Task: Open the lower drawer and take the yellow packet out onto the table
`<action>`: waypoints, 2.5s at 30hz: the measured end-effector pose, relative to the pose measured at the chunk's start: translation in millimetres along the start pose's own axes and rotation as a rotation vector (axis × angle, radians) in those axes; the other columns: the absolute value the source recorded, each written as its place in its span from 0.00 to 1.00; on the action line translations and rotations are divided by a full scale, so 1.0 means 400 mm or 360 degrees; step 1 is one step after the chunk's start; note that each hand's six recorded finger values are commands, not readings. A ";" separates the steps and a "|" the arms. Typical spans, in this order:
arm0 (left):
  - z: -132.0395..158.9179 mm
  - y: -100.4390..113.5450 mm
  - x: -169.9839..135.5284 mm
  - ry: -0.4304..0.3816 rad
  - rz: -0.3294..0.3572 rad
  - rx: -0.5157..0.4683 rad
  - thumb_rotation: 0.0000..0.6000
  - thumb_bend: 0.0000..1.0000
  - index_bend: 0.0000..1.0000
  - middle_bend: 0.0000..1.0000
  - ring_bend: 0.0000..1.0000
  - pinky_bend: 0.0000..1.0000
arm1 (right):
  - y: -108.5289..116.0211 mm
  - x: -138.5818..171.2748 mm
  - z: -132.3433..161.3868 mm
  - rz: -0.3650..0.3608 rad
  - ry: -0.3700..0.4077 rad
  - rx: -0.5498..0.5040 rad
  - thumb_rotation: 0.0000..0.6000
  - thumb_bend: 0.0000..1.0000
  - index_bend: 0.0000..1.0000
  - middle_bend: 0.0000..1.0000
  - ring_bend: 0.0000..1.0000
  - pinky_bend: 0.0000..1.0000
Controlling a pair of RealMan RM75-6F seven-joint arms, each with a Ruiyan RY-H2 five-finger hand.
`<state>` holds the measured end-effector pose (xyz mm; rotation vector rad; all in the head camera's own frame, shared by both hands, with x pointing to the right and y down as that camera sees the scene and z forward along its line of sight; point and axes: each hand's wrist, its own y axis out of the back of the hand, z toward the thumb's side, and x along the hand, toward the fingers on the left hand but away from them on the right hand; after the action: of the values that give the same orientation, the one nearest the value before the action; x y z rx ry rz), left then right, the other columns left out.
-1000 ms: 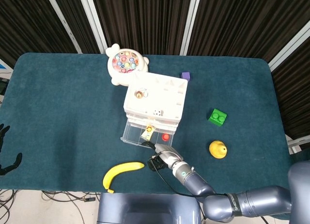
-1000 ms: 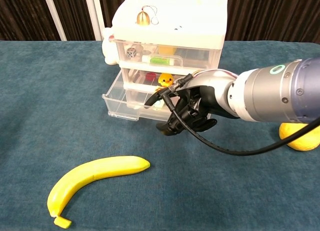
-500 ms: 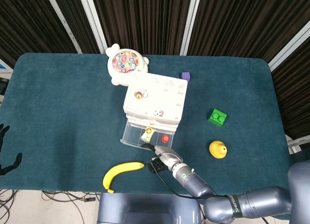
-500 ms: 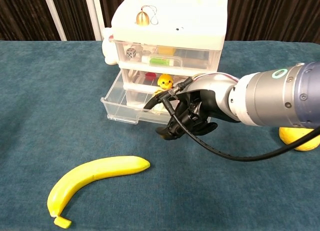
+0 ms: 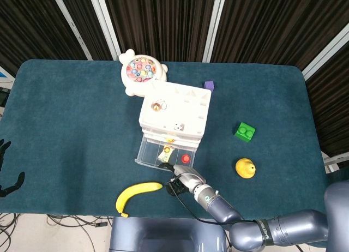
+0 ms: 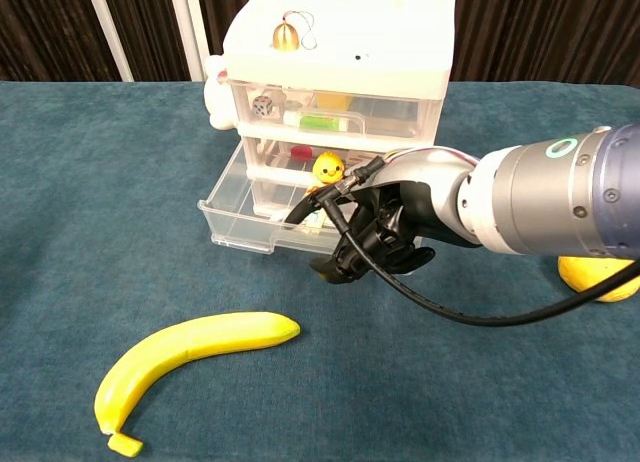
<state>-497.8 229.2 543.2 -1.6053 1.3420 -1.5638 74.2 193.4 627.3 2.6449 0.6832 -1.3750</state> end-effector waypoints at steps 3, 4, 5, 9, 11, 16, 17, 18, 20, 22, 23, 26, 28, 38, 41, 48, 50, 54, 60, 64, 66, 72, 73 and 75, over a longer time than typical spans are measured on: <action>0.000 0.000 0.000 0.0002 0.0000 -0.0001 1.00 0.36 0.04 0.00 0.00 0.00 | 0.001 0.000 0.000 -0.0001 0.0000 0.0001 1.00 0.54 0.19 0.91 0.98 1.00; -0.001 0.000 0.000 0.0003 0.0000 -0.0001 1.00 0.36 0.04 0.00 0.00 0.00 | 0.001 0.000 0.000 -0.0002 0.0000 0.0000 1.00 0.54 0.19 0.91 0.98 1.00; -0.001 -0.001 0.000 0.0004 -0.0002 0.0000 1.00 0.36 0.04 0.00 0.00 0.00 | 0.002 0.000 0.001 -0.0004 0.0001 -0.0002 1.00 0.54 0.19 0.91 0.98 1.00; -0.001 0.000 0.000 0.0004 -0.0003 0.0001 1.00 0.36 0.04 0.00 0.00 0.00 | 0.011 -0.002 0.000 -0.0027 -0.0001 -0.0011 1.00 0.54 0.19 0.91 0.98 1.00; -0.001 -0.001 0.000 0.0006 -0.0004 0.0000 1.00 0.36 0.04 0.00 0.00 0.00 | 0.019 -0.003 -0.001 -0.0046 -0.0003 -0.0008 1.00 0.54 0.19 0.91 0.98 1.00; -0.001 -0.001 0.000 0.0004 -0.0004 0.0000 1.00 0.36 0.04 0.00 0.00 0.00 | 0.048 0.006 0.006 -0.0104 0.0008 -0.0009 1.00 0.49 0.19 0.91 0.98 1.00; 0.000 -0.001 0.000 0.0004 -0.0004 -0.0001 1.00 0.36 0.04 0.00 0.00 0.00 | 0.054 0.009 0.007 -0.0113 0.0011 -0.0003 1.00 0.46 0.19 0.91 0.98 1.00; 0.000 -0.001 0.000 0.0003 -0.0005 -0.0001 1.00 0.36 0.04 0.00 0.00 0.00 | 0.060 0.013 0.009 -0.0121 0.0014 0.0006 1.00 0.43 0.19 0.91 0.98 1.00; 0.001 -0.002 0.000 0.0001 -0.0007 0.0000 1.00 0.36 0.04 0.00 0.00 0.00 | 0.074 0.022 0.012 -0.0137 0.0020 0.0035 1.00 0.37 0.19 0.92 0.99 1.00; 0.001 -0.002 -0.001 0.0000 -0.0006 -0.0001 1.00 0.36 0.04 0.00 0.00 0.00 | 0.092 0.030 0.017 -0.0157 0.0027 0.0085 1.00 0.33 0.20 0.92 0.99 1.00; 0.001 -0.002 -0.001 0.0001 -0.0007 -0.0002 1.00 0.36 0.04 0.00 0.00 0.00 | 0.101 0.033 0.019 -0.0169 0.0031 0.0113 1.00 0.30 0.20 0.93 0.99 1.00; 0.001 -0.001 -0.001 0.0004 -0.0007 -0.0005 1.00 0.36 0.04 0.00 0.00 0.00 | 0.132 0.041 0.033 -0.0219 0.0052 0.0220 1.00 0.25 0.21 0.94 1.00 1.00; 0.000 -0.002 0.000 0.0005 -0.0009 -0.0005 1.00 0.36 0.05 0.00 0.00 0.00 | 0.148 0.044 0.043 -0.0253 0.0071 0.0294 1.00 0.24 0.21 0.95 1.00 1.00; 0.002 -0.003 0.000 0.0004 -0.0014 -0.0009 1.00 0.36 0.04 0.00 0.00 0.00 | 0.200 0.030 0.074 -0.0370 0.0214 0.0756 1.00 0.19 0.28 1.00 1.00 1.00; 0.002 -0.003 0.000 0.0004 -0.0016 -0.0008 1.00 0.36 0.04 0.00 0.00 0.00 | 0.209 0.027 0.086 -0.0423 0.0282 0.0914 1.00 0.19 0.29 1.00 1.00 1.00; 0.001 -0.004 0.000 0.0008 -0.0019 -0.0008 1.00 0.36 0.05 0.00 0.00 0.00 | 0.225 -0.001 0.084 -0.0543 0.0372 0.1254 1.00 0.19 0.29 1.00 1.00 1.00; 0.001 -0.004 0.000 0.0009 -0.0019 -0.0009 1.00 0.36 0.04 0.00 0.00 0.00 | 0.224 -0.011 0.082 -0.0565 0.0386 0.1357 1.00 0.19 0.29 1.00 1.00 1.00; 0.000 -0.004 0.001 0.0011 -0.0022 -0.0009 1.00 0.36 0.04 0.00 0.00 0.00 | 0.214 -0.029 0.081 -0.0608 0.0414 0.1516 1.00 0.19 0.29 1.00 1.00 1.00; 0.000 -0.005 0.001 0.0012 -0.0027 -0.0010 1.00 0.36 0.04 0.00 0.00 0.00 | 0.190 -0.046 0.076 -0.0676 0.0423 0.1663 1.00 0.19 0.29 1.00 1.00 1.00; -0.001 -0.005 0.001 0.0013 -0.0030 -0.0007 1.00 0.36 0.04 0.00 0.00 0.00 | 0.176 -0.048 0.081 -0.0689 0.0420 0.1682 1.00 0.19 0.29 1.00 1.00 1.00; -0.001 -0.005 0.001 0.0013 -0.0028 -0.0009 1.00 0.36 0.04 0.00 0.00 0.00 | 0.170 -0.050 0.085 -0.0702 0.0419 0.1696 1.00 0.19 0.29 1.00 1.00 1.00; -0.001 -0.004 0.001 0.0014 -0.0024 -0.0008 1.00 0.36 0.04 0.00 0.00 0.00 | 0.149 -0.061 0.090 -0.0730 0.0386 0.1734 1.00 0.19 0.29 1.00 1.00 1.00; -0.001 -0.004 0.001 0.0014 -0.0024 -0.0009 1.00 0.36 0.04 0.00 0.00 0.00 | 0.147 -0.065 0.089 -0.0728 0.0376 0.1746 1.00 0.19 0.29 1.00 1.00 1.00; -0.001 -0.004 0.001 0.0014 -0.0024 -0.0009 1.00 0.36 0.04 0.00 0.00 0.00 | 0.146 -0.072 0.086 -0.0726 0.0361 0.1764 1.00 0.19 0.29 1.00 1.00 1.00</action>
<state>-497.9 229.5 544.8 -1.6171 1.3432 -1.5793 58.7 121.4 622.1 3.6925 0.7020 -2.0301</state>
